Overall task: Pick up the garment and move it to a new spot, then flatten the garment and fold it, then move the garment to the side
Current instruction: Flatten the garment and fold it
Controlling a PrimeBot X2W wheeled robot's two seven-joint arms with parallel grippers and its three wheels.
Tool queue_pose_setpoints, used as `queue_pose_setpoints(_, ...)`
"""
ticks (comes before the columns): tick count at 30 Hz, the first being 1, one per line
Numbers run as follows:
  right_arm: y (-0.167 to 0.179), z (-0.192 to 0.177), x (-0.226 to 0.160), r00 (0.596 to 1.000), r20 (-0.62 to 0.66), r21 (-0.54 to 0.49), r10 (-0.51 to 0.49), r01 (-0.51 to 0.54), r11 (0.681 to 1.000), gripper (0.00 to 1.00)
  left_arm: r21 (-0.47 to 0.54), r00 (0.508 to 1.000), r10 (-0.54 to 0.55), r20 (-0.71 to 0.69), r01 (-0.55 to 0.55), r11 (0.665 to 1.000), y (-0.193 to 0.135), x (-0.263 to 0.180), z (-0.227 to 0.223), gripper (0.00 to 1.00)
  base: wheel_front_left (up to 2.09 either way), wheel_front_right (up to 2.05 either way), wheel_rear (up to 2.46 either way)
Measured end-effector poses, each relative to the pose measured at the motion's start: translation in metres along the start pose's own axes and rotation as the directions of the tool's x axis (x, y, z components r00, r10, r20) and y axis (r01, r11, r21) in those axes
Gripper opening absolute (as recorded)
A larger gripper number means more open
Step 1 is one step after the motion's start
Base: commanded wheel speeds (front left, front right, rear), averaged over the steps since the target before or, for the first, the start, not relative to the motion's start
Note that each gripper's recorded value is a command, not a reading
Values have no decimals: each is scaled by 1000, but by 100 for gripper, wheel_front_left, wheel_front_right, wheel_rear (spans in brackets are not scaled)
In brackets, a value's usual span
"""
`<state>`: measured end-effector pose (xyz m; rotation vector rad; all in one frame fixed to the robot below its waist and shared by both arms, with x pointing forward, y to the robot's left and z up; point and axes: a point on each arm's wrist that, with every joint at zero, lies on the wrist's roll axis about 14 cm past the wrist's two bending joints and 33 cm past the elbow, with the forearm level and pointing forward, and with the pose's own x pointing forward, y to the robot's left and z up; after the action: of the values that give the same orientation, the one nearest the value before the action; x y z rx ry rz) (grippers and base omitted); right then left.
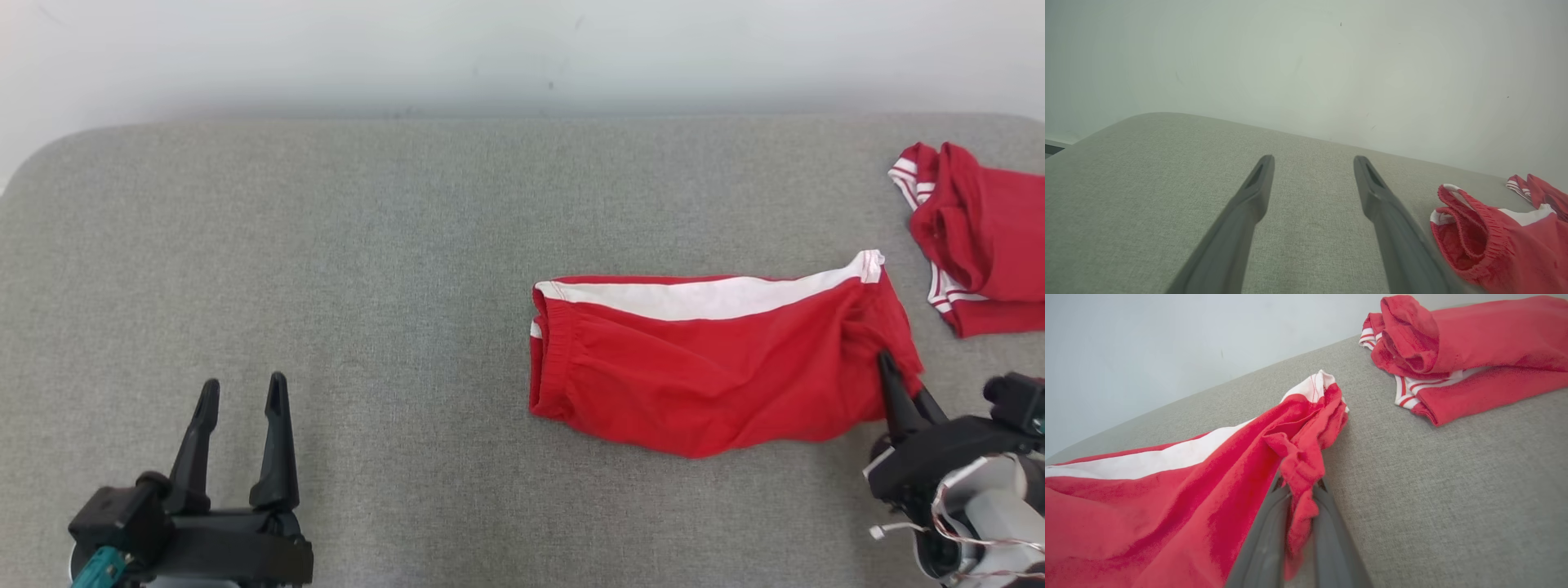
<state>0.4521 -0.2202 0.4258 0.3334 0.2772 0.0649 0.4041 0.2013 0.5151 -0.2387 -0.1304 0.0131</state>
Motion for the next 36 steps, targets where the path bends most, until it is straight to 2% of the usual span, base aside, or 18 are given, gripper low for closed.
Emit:
queue_pose_setpoints(9,63,40,-1,976,138,-49,171,-166,985,0,-1,1000,7,12,-7,1000,1,-11,6,100,0,0,0)
queue_pose_setpoints(16,140,54,-9,910,191,-92,367,-355,930,0,-8,999,21,35,-21,1000,6,-15,15,100,0,0,0)
queue_pose_setpoints(23,201,25,-20,860,98,-128,500,-488,864,0,-16,998,51,48,-50,999,15,-23,21,100,0,0,0)
queue_pose_setpoints(32,229,-29,-18,850,-33,-98,525,-526,845,0,-19,995,94,40,-93,995,27,-31,20,100,0,0,0)
queue_pose_setpoints(36,238,-43,-15,846,-53,-63,530,-532,844,0,-25,993,110,32,-109,994,32,-31,17,100,0,0,0)
